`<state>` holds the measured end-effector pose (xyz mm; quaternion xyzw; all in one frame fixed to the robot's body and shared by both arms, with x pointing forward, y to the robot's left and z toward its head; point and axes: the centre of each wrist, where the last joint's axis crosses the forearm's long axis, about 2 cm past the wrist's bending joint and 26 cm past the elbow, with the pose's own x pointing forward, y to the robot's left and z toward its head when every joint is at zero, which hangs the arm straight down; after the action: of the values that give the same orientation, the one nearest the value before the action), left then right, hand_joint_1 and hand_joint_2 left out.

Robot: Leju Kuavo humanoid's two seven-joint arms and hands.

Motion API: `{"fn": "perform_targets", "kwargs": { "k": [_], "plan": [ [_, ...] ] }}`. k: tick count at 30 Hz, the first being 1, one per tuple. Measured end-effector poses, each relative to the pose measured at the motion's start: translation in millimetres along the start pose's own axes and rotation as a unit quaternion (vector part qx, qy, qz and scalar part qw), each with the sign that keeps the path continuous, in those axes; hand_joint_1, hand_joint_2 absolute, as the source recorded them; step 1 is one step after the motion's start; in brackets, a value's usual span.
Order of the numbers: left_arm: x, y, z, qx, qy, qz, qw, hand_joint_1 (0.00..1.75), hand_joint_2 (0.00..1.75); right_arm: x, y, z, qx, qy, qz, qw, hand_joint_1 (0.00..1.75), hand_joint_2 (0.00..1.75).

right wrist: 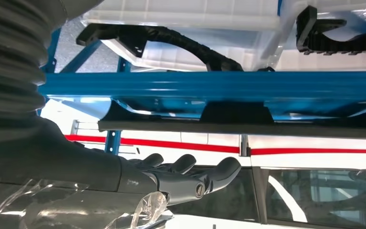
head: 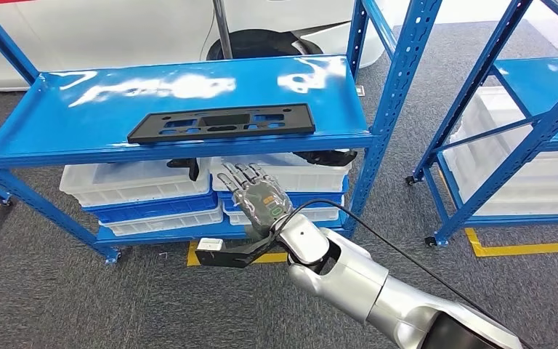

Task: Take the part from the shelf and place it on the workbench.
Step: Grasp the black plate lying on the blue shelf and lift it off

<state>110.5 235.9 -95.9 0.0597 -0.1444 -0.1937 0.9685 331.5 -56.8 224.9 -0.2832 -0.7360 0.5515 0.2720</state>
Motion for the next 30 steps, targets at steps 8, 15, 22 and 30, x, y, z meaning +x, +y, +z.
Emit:
{"fn": "perform_targets", "kwargs": {
  "k": [8,15,22,30],
  "plan": [
    [-2.3,-1.1,0.2,-0.001,0.004,-0.001,1.000,0.00,1.75,0.3,-0.9,-0.9,0.001,-0.002,0.003,1.000,0.00,1.75],
    [-3.1,-1.6,0.3,-0.004,0.004,-0.004,1.000,0.00,1.75,0.9,-1.8,-1.6,0.000,-0.004,0.005,1.000,0.00,1.75],
    [-5.8,-4.1,0.7,-0.007,0.007,-0.007,1.000,0.00,1.75,1.1,-1.1,-1.2,0.002,-0.004,0.005,1.000,0.00,1.75],
    [-1.1,-1.8,0.3,-0.005,0.001,-0.006,1.000,0.00,1.75,4.3,-2.3,-2.6,0.000,-0.008,0.004,1.000,0.00,1.75]
  ]
}}
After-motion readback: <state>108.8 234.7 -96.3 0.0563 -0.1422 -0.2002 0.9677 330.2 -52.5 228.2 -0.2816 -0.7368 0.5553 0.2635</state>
